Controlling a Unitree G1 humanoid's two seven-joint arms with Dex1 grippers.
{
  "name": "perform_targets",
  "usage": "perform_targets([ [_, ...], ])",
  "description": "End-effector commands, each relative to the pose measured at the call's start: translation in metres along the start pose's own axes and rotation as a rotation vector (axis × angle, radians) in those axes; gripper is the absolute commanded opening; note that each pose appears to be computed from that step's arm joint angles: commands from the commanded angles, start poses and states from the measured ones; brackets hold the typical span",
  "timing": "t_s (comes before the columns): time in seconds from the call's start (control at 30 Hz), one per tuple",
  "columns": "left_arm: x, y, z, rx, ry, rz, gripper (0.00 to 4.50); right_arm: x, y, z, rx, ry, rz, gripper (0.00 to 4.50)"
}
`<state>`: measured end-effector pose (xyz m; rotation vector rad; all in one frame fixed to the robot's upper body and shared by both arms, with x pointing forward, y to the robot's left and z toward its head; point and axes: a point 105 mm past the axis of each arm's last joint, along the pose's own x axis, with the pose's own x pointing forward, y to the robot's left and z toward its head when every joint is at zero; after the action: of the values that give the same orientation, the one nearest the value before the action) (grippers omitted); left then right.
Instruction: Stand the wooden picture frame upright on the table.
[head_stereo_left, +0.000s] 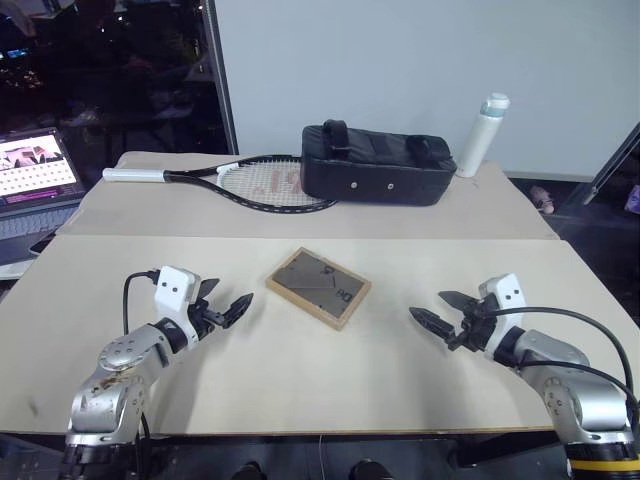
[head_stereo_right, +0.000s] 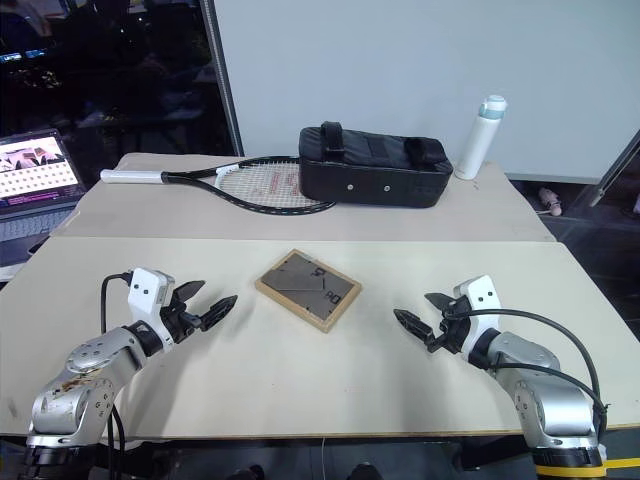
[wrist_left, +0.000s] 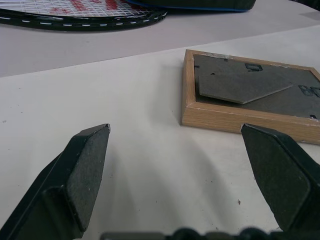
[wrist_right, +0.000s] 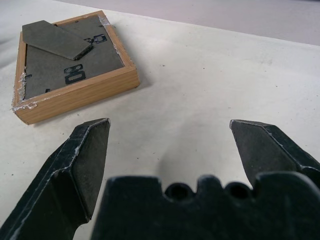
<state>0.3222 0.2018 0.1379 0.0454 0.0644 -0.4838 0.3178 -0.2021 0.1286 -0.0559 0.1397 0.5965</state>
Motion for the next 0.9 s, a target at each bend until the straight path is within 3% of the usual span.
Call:
perform_targets([
  [0.03,-0.011,-0.006,0.005,-0.026,0.025,-0.091,4.5,0.001,-0.008,0.018,-0.094,-0.043,-0.01,4.22],
  [0.17,-0.027,-0.015,-0.002,-0.121,0.164,-0.229,3.72,0.016,-0.016,0.025,-0.163,-0.021,0.029,3.24],
  [0.27,-0.024,-0.019,-0.013,-0.115,0.245,-0.243,2.53,0.041,-0.02,0.017,-0.247,0.048,0.071,2.18],
  [0.43,0.002,-0.036,-0.02,-0.117,0.298,-0.242,0.64,0.098,-0.018,0.028,-0.348,0.059,0.129,0.35],
  [0.5,0.008,-0.051,-0.028,-0.089,0.344,-0.295,0.02,0.121,-0.013,0.031,-0.326,0.051,0.144,0.0],
  [0.73,0.025,-0.054,-0.038,-0.044,0.384,-0.325,0.02,0.155,0.019,0.019,-0.331,0.071,0.24,0.0],
  [0.9,0.041,-0.051,-0.033,-0.016,0.364,-0.32,0.02,0.15,0.062,0.005,-0.253,0.058,0.537,0.0],
])
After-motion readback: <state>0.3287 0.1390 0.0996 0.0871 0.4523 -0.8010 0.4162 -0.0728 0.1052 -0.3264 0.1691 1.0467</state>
